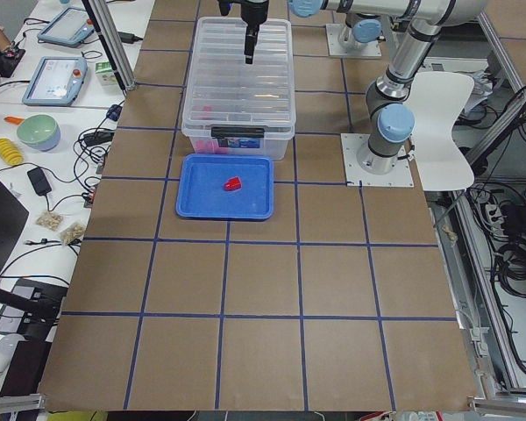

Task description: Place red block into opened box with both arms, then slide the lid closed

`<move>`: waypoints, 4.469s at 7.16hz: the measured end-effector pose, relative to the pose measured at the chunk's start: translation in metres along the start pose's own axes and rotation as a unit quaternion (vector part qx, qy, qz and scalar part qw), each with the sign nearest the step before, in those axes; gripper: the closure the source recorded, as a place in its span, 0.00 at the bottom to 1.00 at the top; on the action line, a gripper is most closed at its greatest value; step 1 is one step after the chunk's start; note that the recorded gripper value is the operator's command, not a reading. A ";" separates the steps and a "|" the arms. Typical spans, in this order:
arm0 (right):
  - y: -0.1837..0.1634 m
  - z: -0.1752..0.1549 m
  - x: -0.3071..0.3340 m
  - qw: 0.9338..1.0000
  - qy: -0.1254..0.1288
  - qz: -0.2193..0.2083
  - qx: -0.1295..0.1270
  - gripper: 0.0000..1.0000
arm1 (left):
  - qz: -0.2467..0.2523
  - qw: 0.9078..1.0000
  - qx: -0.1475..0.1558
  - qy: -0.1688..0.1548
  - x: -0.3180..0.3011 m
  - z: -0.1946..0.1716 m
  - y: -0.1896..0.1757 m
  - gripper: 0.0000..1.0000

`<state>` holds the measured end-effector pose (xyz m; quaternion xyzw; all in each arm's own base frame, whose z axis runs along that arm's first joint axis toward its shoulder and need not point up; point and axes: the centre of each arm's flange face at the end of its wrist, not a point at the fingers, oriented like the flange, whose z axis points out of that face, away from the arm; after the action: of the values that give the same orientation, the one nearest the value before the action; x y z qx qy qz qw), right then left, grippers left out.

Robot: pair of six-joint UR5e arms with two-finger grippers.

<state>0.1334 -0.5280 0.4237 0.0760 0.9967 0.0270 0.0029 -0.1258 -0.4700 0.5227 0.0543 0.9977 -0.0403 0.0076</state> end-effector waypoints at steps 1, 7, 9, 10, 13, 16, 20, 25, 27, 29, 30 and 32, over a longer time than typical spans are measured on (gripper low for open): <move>-0.007 0.009 -0.010 1.000 -0.003 -0.010 0.005 0.00 | 0.000 1.000 -0.001 0.001 0.000 0.001 0.000 0.00; -0.030 0.052 -0.027 1.000 0.005 -0.028 -0.010 0.00 | -0.010 1.000 0.007 -0.002 -0.015 -0.010 -0.002 0.00; -0.035 0.064 -0.027 0.999 0.008 -0.028 -0.019 0.00 | -0.052 0.998 0.018 -0.009 -0.056 -0.021 -0.005 0.00; -0.038 0.069 -0.028 0.999 0.009 -0.028 -0.023 0.00 | -0.093 0.995 0.021 -0.014 -0.095 -0.024 -0.008 0.00; -0.044 0.071 -0.023 0.999 0.009 -0.025 -0.021 0.00 | -0.204 0.979 -0.011 -0.008 -0.214 0.010 0.001 0.00; -0.045 0.074 -0.021 0.999 0.010 -0.033 -0.022 0.00 | -0.236 0.971 -0.042 0.002 -0.266 0.086 -0.007 0.00; -0.050 0.078 -0.009 0.998 0.011 -0.051 -0.026 0.00 | -0.222 0.971 -0.089 0.017 -0.272 0.183 -0.004 0.00; -0.060 0.077 0.022 0.998 0.024 -0.058 -0.026 0.00 | -0.223 0.972 -0.070 0.009 -0.283 0.233 -0.016 0.00; -0.066 0.075 0.040 0.998 0.023 -0.055 -0.025 0.00 | -0.225 0.971 -0.078 0.015 -0.283 0.260 -0.015 0.00; -0.074 0.072 0.064 0.998 0.022 -0.053 -0.024 0.00 | -0.223 0.972 -0.076 0.014 -0.286 0.281 -0.018 0.00; -0.077 0.072 0.079 0.998 0.021 -0.054 -0.024 0.00 | -0.223 0.971 -0.081 0.018 -0.286 0.293 -0.019 0.00; -0.081 0.071 0.097 0.998 0.019 -0.057 -0.024 0.00 | -0.222 0.971 -0.083 0.027 -0.283 0.310 -0.021 0.00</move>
<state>0.0257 -0.5896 0.3484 0.0186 0.9984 0.0525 -0.0126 0.1562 -0.5461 0.2204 -0.1678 0.9846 0.0439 -0.0239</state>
